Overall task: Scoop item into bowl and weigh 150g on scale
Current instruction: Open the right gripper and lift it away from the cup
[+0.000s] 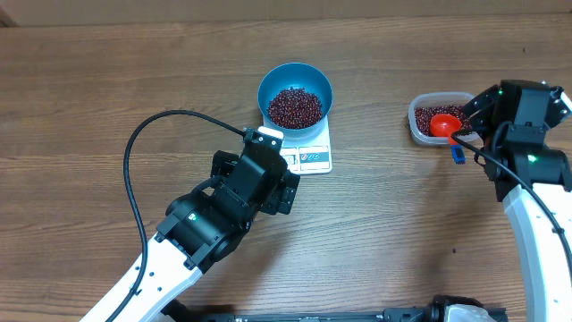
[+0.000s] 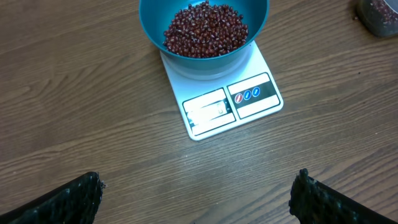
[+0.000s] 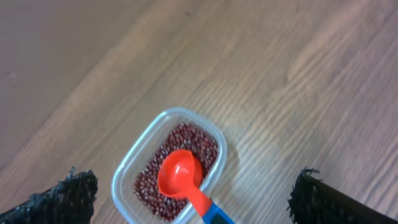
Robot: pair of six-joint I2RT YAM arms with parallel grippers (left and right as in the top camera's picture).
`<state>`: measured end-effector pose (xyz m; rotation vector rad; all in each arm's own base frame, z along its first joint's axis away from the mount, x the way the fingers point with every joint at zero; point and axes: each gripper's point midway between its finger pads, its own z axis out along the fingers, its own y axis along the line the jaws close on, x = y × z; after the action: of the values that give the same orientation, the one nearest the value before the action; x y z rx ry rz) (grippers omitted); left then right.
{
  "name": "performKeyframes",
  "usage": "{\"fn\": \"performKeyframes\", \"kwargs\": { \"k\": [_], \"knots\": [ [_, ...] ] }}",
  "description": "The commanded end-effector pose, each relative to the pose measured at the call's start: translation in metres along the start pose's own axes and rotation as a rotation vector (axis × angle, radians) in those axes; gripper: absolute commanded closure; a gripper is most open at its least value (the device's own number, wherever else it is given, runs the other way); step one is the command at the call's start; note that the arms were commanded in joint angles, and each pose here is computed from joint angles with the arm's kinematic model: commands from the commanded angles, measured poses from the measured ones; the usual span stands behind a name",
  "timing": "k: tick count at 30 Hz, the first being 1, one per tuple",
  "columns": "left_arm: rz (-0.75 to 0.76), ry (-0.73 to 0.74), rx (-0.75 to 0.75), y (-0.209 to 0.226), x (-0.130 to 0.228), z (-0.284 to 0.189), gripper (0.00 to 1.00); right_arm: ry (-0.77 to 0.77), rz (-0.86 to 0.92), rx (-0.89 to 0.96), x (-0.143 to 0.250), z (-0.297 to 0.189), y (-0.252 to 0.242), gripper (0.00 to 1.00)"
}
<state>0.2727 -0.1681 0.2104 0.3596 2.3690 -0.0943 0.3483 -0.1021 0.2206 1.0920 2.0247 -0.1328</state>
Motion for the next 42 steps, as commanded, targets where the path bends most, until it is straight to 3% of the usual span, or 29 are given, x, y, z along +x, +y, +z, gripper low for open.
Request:
{"fn": "performKeyframes", "kwargs": {
  "k": [1,14,21,26,42],
  "knots": [
    [0.003,0.006,-0.012,0.004,0.001,0.002,0.0,-0.058,-0.119,-0.022,-0.014,-0.013,0.0,0.0],
    [0.003,0.006,-0.012,0.004,0.001,0.002,0.01,-0.099,-0.372,-0.071,-0.022,-0.03,0.006,0.0],
    [0.003,0.006,-0.012,0.004,0.001,0.002,0.01,-0.09,-0.383,-0.096,-0.02,-0.03,0.01,0.0],
    [0.003,0.006,-0.012,0.004,0.001,0.002,0.01,-0.021,-0.532,-0.264,0.0,-0.035,0.035,0.0],
    [0.003,0.006,-0.012,0.004,0.001,0.002,0.01,0.063,-0.609,-0.309,0.01,-0.051,0.036,0.0]
  ]
}}
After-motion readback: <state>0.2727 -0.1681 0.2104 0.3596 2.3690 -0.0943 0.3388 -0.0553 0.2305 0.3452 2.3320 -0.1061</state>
